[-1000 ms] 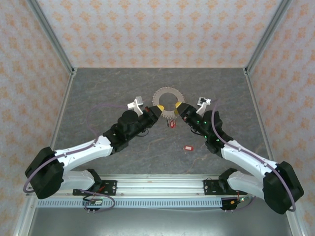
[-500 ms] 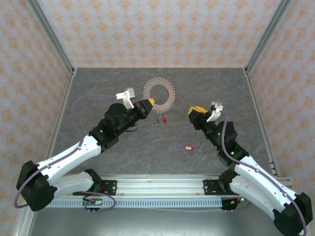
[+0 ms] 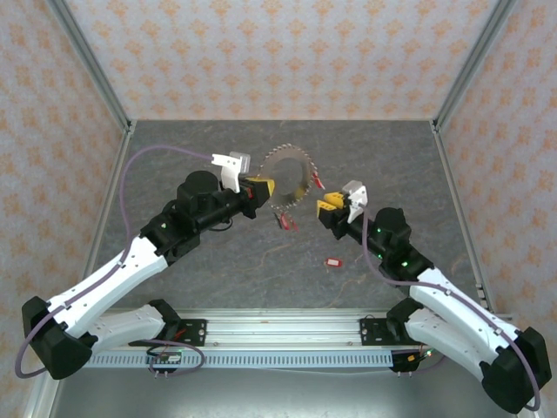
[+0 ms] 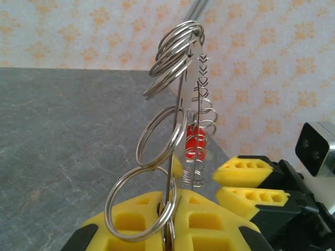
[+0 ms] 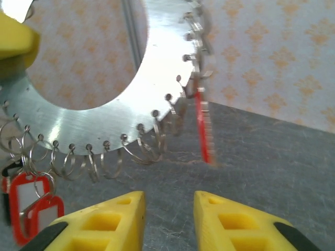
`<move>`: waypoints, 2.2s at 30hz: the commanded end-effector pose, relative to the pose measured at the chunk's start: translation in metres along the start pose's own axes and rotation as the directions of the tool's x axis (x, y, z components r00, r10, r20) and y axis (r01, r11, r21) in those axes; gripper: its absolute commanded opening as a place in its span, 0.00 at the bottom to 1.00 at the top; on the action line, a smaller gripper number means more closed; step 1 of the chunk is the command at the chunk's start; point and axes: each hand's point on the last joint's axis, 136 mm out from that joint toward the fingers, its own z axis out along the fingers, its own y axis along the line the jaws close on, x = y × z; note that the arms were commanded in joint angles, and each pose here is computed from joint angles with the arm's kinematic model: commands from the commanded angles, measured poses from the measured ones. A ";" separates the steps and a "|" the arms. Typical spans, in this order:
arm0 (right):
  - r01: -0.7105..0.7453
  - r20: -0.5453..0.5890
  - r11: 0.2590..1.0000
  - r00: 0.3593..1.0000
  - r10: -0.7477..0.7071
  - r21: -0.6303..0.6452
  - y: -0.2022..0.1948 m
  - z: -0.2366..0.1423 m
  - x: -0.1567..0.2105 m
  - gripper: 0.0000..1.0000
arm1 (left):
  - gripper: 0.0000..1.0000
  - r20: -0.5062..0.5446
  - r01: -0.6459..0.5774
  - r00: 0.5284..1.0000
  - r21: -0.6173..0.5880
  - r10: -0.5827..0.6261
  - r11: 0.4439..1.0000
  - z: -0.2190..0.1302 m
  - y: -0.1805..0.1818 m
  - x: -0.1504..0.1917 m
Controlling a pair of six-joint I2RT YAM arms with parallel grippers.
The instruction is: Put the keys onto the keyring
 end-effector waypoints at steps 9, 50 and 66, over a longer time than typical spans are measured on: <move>0.260 0.176 0.961 0.954 -0.242 -0.090 0.023 0.011 -0.038 0.30 | 0.00 0.076 -0.006 0.997 0.130 -0.004 0.991 -0.016 -0.031 -0.027; 0.226 0.266 0.971 0.944 -0.197 -0.082 0.025 0.008 -0.047 0.23 | 0.00 0.114 0.067 0.990 0.155 -0.085 0.986 -0.015 -0.030 -0.029; 0.209 0.160 0.953 0.971 -0.177 -0.218 0.045 -0.003 -0.027 0.00 | 0.00 0.145 0.077 0.985 0.117 -0.094 0.990 -0.015 -0.021 -0.032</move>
